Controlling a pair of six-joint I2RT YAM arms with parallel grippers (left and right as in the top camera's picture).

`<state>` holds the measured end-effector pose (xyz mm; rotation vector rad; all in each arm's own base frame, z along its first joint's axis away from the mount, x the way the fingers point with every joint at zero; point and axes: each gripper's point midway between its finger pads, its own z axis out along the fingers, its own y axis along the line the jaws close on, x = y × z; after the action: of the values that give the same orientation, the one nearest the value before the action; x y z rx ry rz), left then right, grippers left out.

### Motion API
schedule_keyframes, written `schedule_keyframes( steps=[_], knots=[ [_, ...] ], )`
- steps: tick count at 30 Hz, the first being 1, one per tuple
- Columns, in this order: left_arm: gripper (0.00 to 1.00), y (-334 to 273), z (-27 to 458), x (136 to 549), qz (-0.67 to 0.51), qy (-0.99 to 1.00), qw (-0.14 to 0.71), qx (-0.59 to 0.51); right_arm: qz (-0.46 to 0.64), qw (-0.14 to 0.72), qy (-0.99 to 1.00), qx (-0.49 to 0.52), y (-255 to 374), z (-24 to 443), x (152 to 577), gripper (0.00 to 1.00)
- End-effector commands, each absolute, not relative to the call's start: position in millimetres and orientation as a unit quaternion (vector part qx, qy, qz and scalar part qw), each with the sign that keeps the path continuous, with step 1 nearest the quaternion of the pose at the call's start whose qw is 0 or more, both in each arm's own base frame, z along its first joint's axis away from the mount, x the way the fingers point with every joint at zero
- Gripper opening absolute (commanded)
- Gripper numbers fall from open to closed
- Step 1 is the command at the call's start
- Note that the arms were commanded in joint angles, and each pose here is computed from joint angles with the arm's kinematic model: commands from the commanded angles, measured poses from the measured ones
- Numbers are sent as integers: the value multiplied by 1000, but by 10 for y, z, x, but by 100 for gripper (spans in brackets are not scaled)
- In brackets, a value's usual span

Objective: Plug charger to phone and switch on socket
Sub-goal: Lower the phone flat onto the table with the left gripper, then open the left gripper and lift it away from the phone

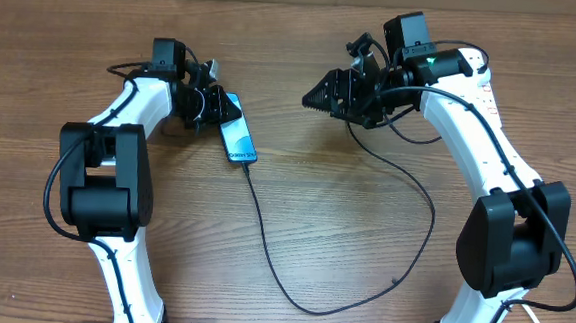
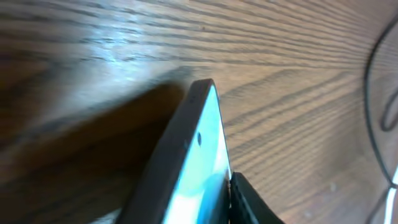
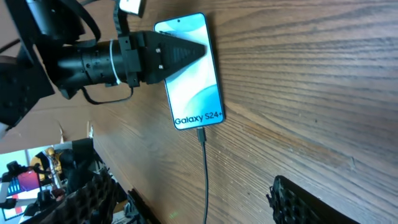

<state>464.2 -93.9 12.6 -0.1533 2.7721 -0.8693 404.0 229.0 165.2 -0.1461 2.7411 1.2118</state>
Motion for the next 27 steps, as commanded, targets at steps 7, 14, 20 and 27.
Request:
schedule_keyframes(
  steps=[7,14,20,27],
  knots=[
    [25,-824,53,4677,-252,958,129,-38,400,99,909,-62,2280,1858,4052,78],
    [41,-814,42,4671,-249,959,128,-39,392,93,914,-57,2255,1827,4030,78],
    [45,-796,32,4670,-243,961,128,-41,391,92,914,-56,2254,1824,4025,78],
    [50,-708,-24,4632,-216,968,120,-48,376,88,921,-50,2209,1776,4013,78]
  ],
)
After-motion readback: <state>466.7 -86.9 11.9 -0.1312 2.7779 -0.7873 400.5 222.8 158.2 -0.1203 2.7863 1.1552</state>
